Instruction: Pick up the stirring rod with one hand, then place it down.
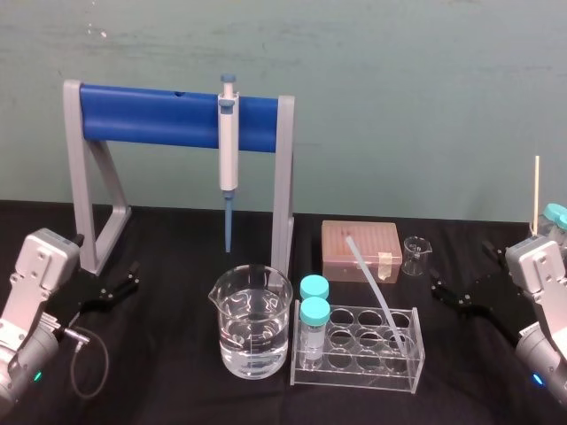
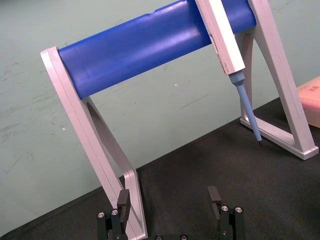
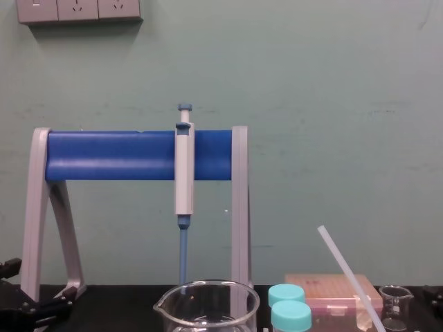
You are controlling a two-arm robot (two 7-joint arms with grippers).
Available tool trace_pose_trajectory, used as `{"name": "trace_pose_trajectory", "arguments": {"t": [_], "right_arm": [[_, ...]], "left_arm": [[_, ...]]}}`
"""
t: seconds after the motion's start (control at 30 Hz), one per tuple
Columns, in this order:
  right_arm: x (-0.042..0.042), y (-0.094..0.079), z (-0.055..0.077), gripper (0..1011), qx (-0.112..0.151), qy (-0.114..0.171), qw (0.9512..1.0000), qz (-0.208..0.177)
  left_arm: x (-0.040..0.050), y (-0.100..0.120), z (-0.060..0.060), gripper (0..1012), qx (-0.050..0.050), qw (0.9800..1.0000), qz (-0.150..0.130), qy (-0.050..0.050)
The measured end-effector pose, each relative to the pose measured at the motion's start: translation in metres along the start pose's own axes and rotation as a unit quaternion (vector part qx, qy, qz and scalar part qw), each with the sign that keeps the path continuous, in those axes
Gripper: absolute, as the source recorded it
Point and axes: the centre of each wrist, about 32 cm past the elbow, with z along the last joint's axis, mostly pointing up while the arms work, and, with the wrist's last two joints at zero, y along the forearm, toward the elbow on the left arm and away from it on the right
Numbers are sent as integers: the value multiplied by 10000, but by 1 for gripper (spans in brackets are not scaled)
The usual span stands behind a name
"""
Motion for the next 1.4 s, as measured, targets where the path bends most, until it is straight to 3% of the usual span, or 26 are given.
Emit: {"name": "trace_pose_trajectory", "arguments": {"t": [0.97,1.17,1.4], "right_arm": [[2,-1,1,1003,8,-7,10000,-4],[-31,-32,51,1003,375,-248,9989,-118],[-99,-88,141,1003,1106,-568,9922,-103]], "left_arm": [[0,0,0,1000,0,10000,0,0],[0,0,0,1001,0,10000,0,0],[0,0,0,1000,0,10000,0,0]]}}
